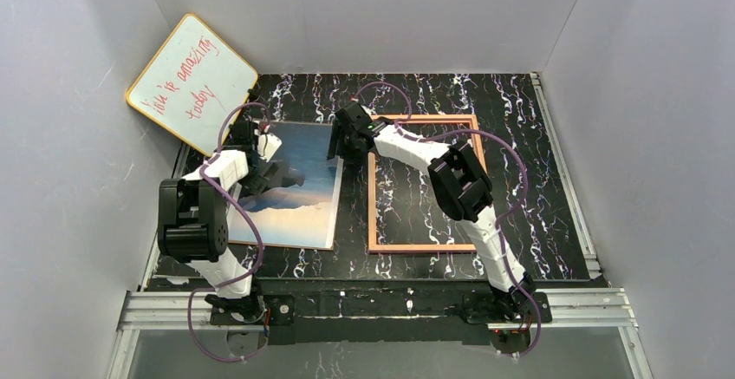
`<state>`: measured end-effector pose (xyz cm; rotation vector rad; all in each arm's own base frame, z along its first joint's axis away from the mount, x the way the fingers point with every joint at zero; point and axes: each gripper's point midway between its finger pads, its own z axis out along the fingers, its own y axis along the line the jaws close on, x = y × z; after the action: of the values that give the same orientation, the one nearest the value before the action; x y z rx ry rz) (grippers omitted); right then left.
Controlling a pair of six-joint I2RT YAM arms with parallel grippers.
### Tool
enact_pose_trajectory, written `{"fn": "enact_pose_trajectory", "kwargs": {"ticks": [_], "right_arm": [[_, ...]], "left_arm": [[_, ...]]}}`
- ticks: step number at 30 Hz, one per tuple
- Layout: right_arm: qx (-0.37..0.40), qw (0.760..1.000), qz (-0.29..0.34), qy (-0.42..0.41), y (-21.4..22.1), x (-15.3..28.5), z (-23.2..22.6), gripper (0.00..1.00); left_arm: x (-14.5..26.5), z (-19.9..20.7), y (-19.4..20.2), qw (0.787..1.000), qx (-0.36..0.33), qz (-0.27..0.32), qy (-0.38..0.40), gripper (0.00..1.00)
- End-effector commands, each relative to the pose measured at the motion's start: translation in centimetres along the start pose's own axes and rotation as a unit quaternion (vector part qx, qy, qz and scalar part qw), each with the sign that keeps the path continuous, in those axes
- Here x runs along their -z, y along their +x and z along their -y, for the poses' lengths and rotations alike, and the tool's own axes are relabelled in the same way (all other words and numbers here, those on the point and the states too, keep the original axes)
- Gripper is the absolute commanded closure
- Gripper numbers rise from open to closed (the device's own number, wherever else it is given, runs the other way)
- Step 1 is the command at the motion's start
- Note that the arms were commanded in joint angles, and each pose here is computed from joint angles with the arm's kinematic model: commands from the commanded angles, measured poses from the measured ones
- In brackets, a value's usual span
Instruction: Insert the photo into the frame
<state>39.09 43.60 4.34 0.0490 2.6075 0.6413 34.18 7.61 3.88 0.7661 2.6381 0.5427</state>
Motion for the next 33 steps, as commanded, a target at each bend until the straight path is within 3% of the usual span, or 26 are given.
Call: {"fn": "enact_pose_trajectory", "kwargs": {"ticks": [1, 17, 33], "right_arm": [[-0.020, 0.998, -0.014, -0.049, 0.1, -0.6, -2.2, 0.33], [0.011, 0.989, 0.013, -0.147, -1.0, 4.4, -8.9, 0.36], [0.108, 0.990, 0.027, -0.091, 0.7, 4.6, -9.6, 0.36]], "left_arm": [[-1.7, 5.8, 1.8, 0.995, -0.025, -0.035, 0.087, 0.15], [-2.1, 6.4, 2.2, 0.995, -0.043, -0.036, 0.085, 0.14], [-1.8, 6.7, 2.3, 0.993, -0.051, -0.035, 0.098, 0.14]]}}
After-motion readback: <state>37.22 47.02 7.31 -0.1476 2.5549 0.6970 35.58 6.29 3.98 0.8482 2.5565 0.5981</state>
